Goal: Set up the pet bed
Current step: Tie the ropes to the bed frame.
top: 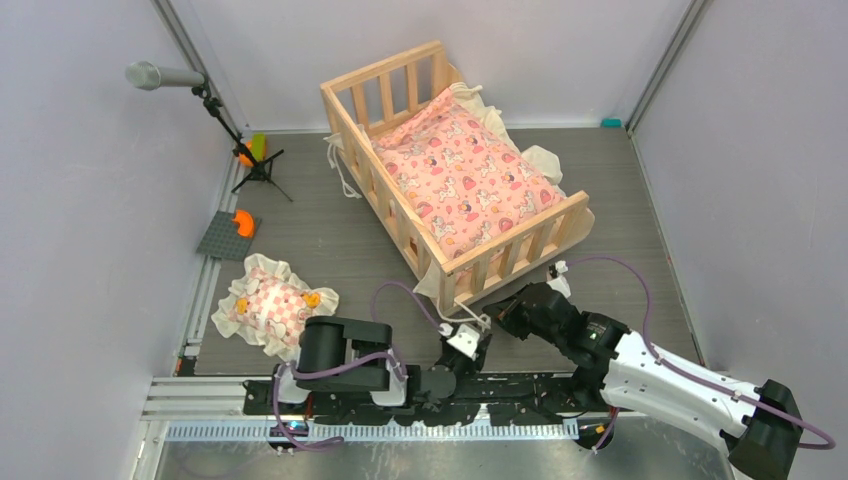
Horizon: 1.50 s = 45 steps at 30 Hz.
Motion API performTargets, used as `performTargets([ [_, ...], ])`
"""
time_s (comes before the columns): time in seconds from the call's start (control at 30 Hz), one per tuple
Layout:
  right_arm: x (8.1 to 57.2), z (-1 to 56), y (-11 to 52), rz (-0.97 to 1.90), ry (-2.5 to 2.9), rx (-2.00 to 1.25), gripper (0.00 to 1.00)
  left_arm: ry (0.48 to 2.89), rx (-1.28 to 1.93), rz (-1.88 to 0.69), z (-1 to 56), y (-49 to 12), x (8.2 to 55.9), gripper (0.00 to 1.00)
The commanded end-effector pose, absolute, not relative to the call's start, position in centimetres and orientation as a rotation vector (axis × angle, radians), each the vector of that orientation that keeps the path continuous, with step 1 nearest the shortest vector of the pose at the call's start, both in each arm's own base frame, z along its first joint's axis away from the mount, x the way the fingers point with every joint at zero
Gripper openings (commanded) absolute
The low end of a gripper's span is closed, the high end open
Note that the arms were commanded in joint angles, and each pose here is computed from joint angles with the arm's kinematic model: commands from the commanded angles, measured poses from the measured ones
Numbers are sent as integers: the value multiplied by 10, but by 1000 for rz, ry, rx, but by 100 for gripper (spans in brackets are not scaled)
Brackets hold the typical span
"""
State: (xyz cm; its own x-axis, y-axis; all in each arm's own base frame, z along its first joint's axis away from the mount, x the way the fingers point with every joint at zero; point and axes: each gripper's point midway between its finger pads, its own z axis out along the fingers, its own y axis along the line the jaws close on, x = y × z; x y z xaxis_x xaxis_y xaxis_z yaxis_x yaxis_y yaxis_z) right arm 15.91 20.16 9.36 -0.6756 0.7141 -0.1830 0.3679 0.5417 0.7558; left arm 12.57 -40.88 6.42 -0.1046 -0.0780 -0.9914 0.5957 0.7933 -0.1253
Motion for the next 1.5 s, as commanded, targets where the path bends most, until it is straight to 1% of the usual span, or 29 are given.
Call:
performTargets([
  [0.0, 163, 114, 206, 1017, 2261, 867, 0, 1585, 326, -583, 64, -404, 135, 40],
  [0.1, 163, 115, 205, 1020, 2261, 868, 0, 1597, 305, -581, 58, -404, 139, 38],
  [0.23, 162, 113, 205, 1017, 2264, 872, 0, 1608, 260, -601, 56, -406, 143, 31],
  [0.33, 162, 111, 205, 1014, 2270, 873, 0, 1605, 246, -614, 59, -409, 144, 21],
  [0.43, 162, 111, 204, 1015, 2267, 874, 0, 1606, 254, -619, 59, -408, 143, 6],
  [0.5, 163, 112, 204, 1011, 2261, 873, 0, 1609, 252, -625, 60, -405, 143, 0],
  [0.77, 173, 103, 186, 889, 2210, 867, 0, 1609, 261, -652, 77, -374, 127, 0],
  [0.9, 176, 97, 183, 821, 2220, 839, 0, 1580, 295, -590, 90, -354, 113, 0],
  [1.17, 177, 92, 183, 748, 2261, 783, 0, 1538, 317, -478, 114, -328, 102, 0],
  [1.47, 180, 93, 176, 722, 2236, 797, 0, 1538, 265, -239, 135, -275, 116, 0],
])
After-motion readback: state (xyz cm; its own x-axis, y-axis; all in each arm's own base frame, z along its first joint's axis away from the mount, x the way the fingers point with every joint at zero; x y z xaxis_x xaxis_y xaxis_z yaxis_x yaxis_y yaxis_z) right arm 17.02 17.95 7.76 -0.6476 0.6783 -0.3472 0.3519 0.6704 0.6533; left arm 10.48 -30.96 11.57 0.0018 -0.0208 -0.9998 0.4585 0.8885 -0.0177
